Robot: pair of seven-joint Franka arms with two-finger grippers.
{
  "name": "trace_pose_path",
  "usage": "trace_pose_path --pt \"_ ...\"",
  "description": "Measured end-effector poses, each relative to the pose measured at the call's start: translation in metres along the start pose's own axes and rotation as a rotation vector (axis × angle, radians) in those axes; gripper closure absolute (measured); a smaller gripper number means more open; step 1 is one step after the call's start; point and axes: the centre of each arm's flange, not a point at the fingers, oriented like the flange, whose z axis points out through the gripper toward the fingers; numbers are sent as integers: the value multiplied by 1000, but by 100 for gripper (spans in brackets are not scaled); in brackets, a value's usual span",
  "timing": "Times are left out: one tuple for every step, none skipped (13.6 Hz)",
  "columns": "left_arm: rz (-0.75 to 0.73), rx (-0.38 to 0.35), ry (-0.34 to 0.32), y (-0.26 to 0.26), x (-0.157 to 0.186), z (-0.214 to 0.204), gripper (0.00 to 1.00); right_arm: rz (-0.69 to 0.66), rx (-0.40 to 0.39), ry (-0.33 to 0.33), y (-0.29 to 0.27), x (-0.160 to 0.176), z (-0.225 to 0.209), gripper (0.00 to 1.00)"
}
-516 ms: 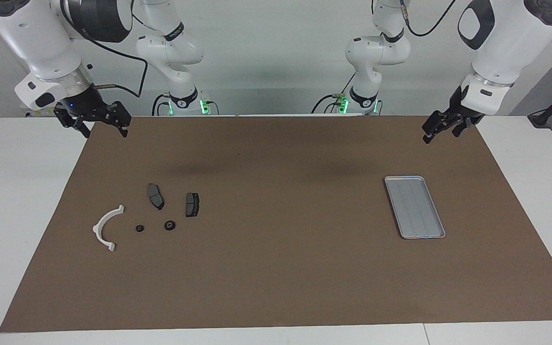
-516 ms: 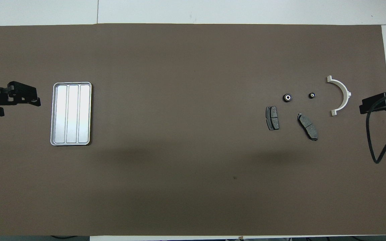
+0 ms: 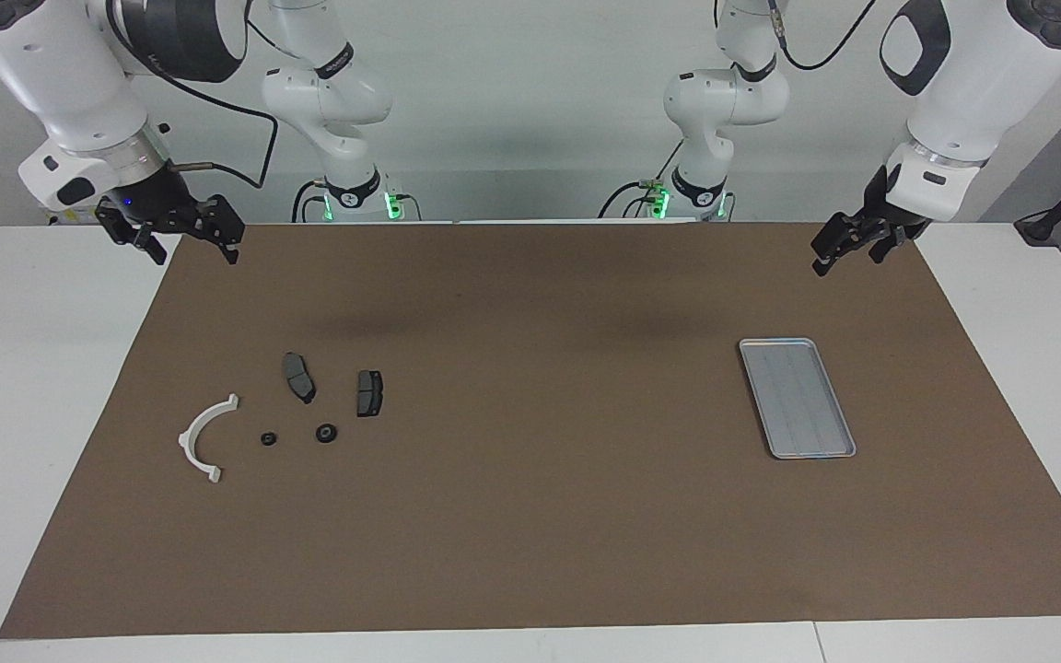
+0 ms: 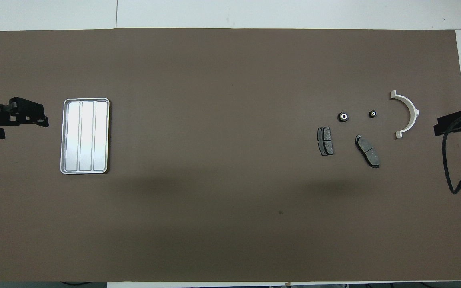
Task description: Pick bearing gear from pile to tray
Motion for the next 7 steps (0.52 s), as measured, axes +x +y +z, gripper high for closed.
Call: trace_pose_path --pt "0 0 0 0 0 0 0 0 0 7 0 1 -1 0" --pt "0 0 0 0 0 0 0 7 -2 27 -1 3 -2 0" --pt "0 0 0 0 0 0 0 22 -3 41 -1 5 -4 0" --pt "0 0 0 0 0 0 0 30 -3 45 -2 5 -4 0" --pt "0 0 0 0 0 0 0 32 -3 44 -2 5 -4 0" --pt "0 0 0 0 0 0 0 33 -2 43 -2 5 -3 0" --pt "0 0 0 0 0 0 0 35 -2 39 -2 5 -1 0"
